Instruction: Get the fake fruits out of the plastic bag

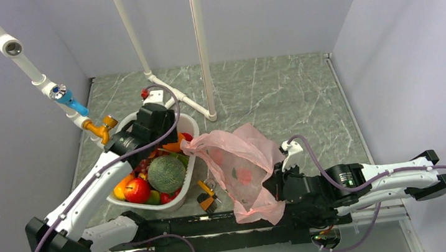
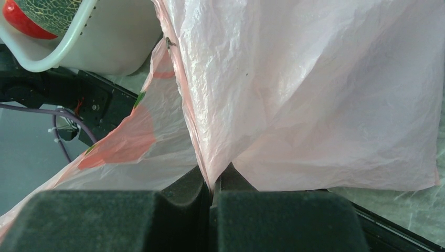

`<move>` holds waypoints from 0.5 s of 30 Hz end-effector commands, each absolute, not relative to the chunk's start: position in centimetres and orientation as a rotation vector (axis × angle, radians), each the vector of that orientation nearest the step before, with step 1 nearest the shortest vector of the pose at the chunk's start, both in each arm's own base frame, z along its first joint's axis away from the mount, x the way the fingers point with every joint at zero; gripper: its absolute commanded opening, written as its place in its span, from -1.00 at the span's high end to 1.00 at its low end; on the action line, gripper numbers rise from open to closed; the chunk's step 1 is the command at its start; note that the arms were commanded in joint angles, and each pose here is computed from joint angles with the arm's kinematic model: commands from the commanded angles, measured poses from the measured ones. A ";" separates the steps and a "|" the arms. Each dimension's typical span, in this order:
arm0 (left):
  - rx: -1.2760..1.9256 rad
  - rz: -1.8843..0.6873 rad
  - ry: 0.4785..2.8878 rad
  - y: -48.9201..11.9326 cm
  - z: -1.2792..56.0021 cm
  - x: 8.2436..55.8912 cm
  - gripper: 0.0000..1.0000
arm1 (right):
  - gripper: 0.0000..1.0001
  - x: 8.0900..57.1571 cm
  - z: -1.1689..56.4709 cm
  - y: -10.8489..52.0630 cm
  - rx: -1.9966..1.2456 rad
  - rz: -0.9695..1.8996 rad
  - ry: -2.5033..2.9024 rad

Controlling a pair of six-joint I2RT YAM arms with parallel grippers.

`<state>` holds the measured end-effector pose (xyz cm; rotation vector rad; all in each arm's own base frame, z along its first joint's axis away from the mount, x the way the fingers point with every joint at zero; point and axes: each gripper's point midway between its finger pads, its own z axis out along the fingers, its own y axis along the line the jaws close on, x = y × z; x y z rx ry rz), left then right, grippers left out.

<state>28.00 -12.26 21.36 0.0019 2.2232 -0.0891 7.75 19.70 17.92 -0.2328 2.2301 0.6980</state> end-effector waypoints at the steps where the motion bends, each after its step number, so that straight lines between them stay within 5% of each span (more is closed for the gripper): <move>1: 0.075 -0.230 2.231 -14.9 21.5 28.9 -0.02 | 1.00 8.0 19.4 20.0 -0.191 0.749 2.201; 8: 0.078 -0.165 2.286 -13.9 20.6 28.4 -0.94 | 1.00 7.9 19.3 20.2 -0.200 0.746 2.200; 15: 0.071 -0.221 2.226 -13.2 23.5 26.8 -0.99 | 1.00 7.8 19.3 20.4 -0.210 0.751 2.201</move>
